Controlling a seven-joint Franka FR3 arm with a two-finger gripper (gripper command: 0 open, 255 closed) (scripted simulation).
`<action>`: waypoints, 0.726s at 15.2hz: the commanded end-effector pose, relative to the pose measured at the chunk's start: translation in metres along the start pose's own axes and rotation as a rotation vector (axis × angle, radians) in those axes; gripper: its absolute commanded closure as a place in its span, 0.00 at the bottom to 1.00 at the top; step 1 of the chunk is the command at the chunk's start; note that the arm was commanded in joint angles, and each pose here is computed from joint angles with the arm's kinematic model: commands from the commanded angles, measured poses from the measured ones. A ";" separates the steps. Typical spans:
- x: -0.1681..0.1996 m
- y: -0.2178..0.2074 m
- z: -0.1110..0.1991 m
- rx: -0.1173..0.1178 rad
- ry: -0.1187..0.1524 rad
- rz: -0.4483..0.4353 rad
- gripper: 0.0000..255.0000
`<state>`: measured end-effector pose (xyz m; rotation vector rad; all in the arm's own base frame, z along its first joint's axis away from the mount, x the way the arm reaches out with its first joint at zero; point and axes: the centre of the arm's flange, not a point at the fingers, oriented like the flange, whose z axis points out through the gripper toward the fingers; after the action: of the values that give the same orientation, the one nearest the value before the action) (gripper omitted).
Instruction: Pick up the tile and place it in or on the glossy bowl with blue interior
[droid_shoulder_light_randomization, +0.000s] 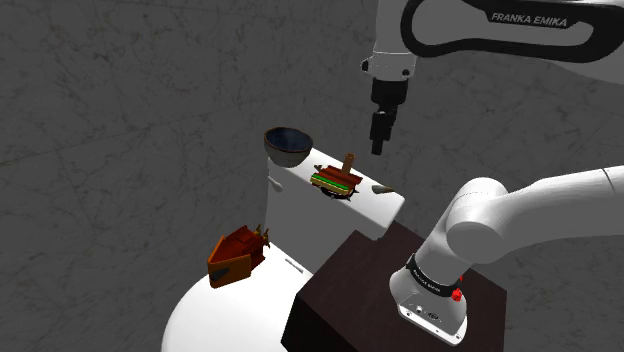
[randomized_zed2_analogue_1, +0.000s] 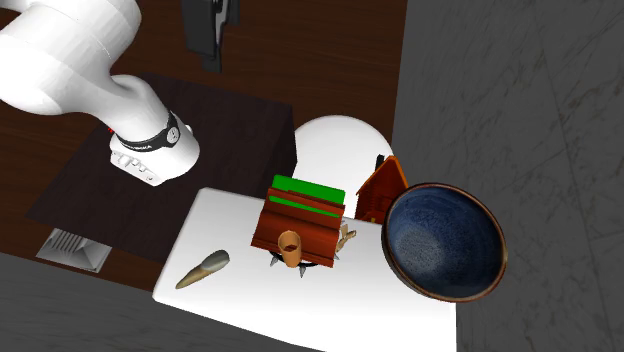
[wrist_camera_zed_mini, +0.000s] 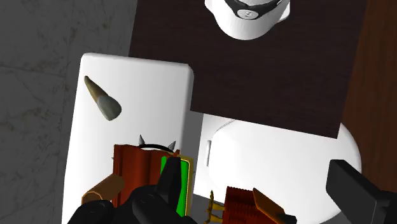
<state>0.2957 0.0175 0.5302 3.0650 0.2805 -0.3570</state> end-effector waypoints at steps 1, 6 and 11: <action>0.000 0.000 0.000 0.000 0.000 0.000 0.00; 0.014 -0.052 0.067 -0.281 0.064 -0.005 0.00; 0.032 -0.084 0.145 -0.562 0.129 -0.009 0.00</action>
<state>0.2795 0.0929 0.3983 2.5890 0.3247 -0.0962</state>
